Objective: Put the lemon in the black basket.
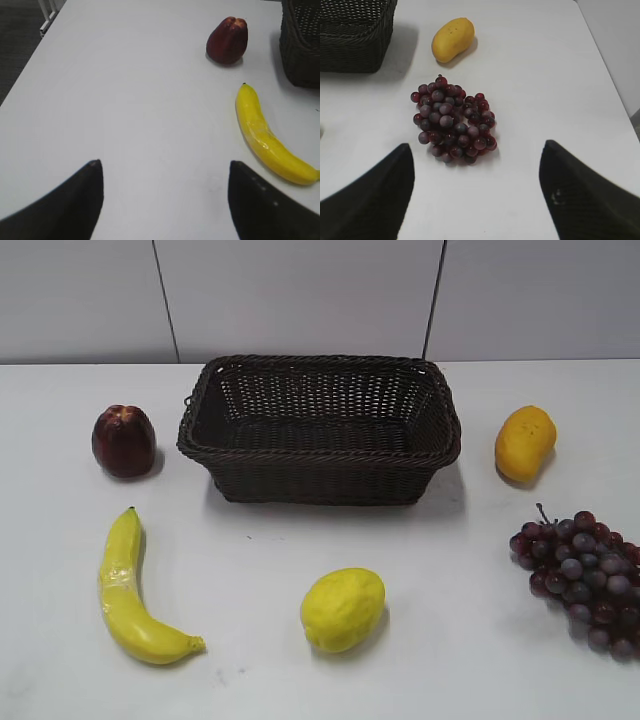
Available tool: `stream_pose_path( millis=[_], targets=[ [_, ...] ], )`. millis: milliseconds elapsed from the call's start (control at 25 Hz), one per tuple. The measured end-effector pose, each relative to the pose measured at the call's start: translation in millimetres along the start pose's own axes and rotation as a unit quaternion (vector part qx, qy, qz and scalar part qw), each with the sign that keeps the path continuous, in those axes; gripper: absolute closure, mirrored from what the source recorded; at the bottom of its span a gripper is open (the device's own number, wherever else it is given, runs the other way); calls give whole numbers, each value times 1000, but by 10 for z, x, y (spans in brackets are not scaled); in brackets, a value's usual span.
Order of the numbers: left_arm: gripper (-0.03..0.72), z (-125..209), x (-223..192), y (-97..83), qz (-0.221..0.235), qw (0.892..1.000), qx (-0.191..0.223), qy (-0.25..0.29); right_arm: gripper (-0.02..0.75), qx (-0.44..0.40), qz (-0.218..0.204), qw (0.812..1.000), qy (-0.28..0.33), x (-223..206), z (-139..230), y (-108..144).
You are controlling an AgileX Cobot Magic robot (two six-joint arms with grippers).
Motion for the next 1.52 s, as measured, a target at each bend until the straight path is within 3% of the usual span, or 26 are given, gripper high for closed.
stream_pose_path(
  millis=[400, 560, 1120, 1320, 1520],
  targets=[
    [117, -412, -301, 74, 6, 998, 5, 60, 149, 0, 0, 1000, 0, 0, 0, 0],
    [116, -622, -456, 103, 14, 996, -14, 90, 149, 0, 0, 1000, 0, 0, 0, 0],
    [134, -1277, -1185, 76, 96, 982, -24, 158, 149, 0, 0, 1000, 0, 0, 0, 0],
    [137, -1501, -1422, -48, 134, 974, -55, 175, 149, 0, 0, 1000, 0, 0, 0, 0],
    [139, -1619, -1695, -453, 202, 953, -107, 201, 149, 0, 0, 1000, 0, 0, 0, 0]
  ],
)
Point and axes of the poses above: a point on each arm's last joint axis where the gripper is mounted, x pointing back along that axis away from the gripper, y along the wrist's bending axis when the last joint is at zero, z = x × y, the point moved 2 cm from there along -x, pointing out along that axis toward the gripper, and after that the axes turned 7 degrees about -x, right-handed, at the moved point
